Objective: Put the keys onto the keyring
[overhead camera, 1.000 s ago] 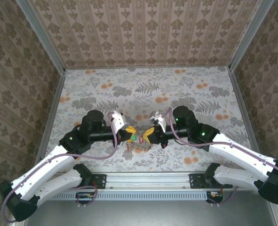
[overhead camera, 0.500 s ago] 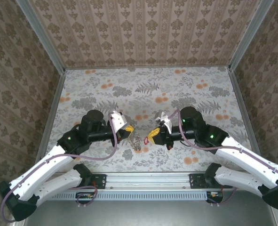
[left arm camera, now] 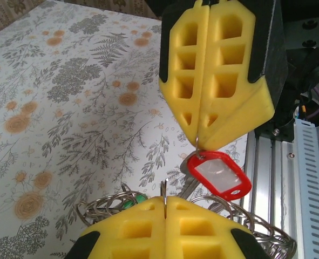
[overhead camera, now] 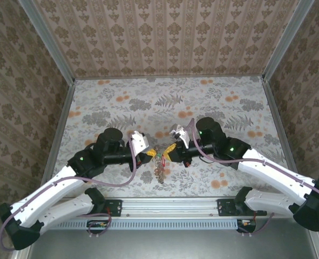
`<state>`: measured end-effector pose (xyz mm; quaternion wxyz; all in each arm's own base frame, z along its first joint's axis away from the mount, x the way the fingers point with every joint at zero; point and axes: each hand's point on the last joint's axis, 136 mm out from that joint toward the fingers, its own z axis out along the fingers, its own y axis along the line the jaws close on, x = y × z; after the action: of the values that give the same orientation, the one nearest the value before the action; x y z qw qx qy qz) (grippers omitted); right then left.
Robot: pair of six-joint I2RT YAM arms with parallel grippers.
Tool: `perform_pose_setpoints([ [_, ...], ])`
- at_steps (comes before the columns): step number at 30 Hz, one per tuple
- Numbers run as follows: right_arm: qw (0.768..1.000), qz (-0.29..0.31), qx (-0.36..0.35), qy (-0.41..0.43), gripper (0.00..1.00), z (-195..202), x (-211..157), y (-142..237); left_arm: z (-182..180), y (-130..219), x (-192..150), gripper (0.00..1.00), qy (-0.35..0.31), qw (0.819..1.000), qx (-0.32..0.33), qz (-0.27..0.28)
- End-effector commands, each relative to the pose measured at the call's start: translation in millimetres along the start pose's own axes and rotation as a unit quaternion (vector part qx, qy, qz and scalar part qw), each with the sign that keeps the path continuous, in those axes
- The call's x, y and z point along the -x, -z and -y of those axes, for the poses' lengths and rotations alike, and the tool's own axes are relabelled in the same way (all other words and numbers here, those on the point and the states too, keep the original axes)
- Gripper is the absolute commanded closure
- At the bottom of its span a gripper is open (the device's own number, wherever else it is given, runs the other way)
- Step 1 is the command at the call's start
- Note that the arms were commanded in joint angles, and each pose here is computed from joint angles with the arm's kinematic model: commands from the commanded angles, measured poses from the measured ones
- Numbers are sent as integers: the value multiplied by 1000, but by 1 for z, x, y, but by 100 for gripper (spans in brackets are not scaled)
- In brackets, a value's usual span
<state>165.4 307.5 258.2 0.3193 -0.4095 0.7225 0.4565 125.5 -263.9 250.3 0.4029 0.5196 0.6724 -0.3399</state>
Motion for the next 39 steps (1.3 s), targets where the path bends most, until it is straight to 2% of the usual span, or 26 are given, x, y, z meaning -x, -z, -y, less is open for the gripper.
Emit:
perform_pose_setpoints([
  [1, 999, 25, 22, 9, 100, -10, 22, 1, 4, 5, 26, 100, -31, 999, -8, 38],
  [22, 1000, 14, 11, -10, 100, 4, 19, -15, 10, 7, 26, 100, -35, 998, -19, 48],
  [39, 999, -26, -15, -31, 100, 19, 7, -23, 15, 12, 30, 100, -44, 997, -23, 59],
])
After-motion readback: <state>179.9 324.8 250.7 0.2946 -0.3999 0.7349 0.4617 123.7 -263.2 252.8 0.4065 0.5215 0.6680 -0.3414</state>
